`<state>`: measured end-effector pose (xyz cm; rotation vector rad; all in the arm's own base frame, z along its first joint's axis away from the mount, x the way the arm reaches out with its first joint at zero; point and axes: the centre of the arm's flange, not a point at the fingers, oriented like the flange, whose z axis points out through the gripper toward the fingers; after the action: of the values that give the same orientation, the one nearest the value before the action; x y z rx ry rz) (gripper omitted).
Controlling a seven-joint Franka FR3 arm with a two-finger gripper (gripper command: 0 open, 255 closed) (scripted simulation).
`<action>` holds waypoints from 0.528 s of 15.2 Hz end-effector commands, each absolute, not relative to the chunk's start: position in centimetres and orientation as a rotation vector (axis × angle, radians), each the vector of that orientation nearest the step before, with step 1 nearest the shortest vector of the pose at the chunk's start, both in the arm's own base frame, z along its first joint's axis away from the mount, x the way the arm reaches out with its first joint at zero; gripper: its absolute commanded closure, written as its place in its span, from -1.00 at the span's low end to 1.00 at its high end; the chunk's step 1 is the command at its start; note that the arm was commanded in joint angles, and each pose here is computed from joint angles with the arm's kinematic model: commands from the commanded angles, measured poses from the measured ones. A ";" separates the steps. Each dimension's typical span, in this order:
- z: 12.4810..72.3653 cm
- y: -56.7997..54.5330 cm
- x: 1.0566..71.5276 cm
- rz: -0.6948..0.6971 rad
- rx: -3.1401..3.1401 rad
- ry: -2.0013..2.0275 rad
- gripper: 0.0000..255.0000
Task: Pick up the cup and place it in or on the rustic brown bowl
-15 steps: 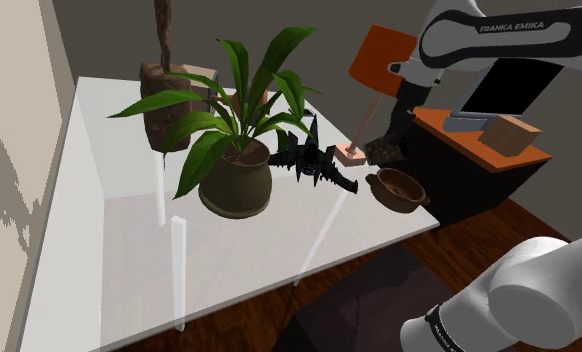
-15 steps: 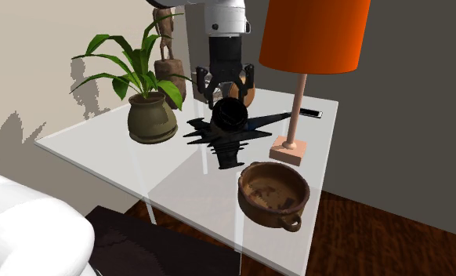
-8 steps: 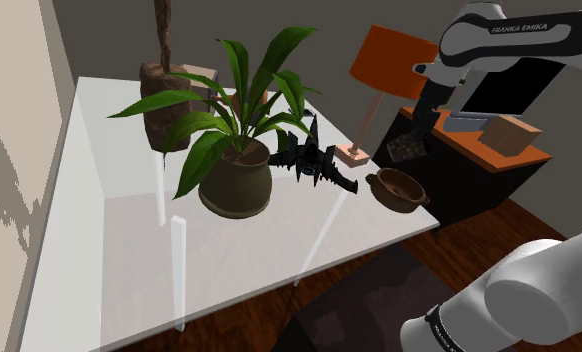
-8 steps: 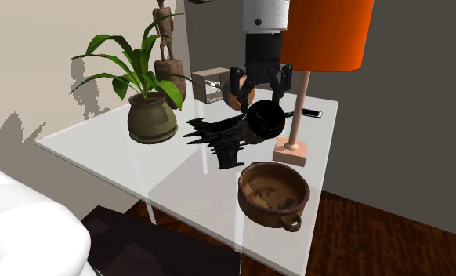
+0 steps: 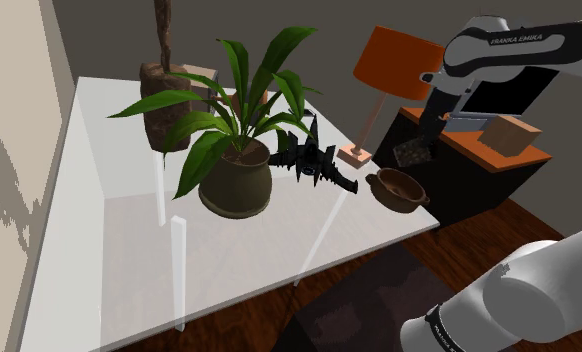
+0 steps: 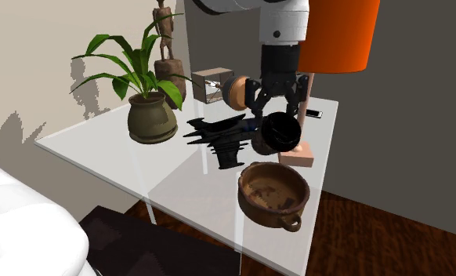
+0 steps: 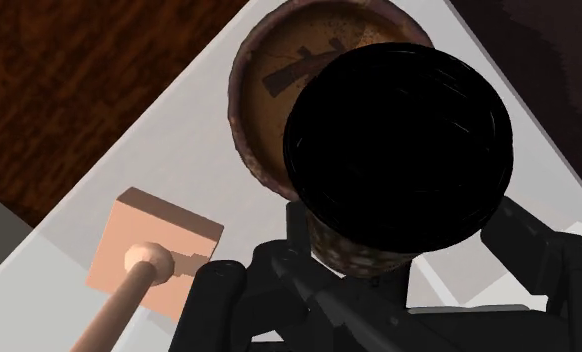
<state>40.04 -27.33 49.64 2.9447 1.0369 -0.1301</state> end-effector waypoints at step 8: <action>44.5 -27.4 40.2 -0.139 2.948 1.040 1.00</action>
<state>40.11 -27.39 45.48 2.9442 1.0362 -0.1287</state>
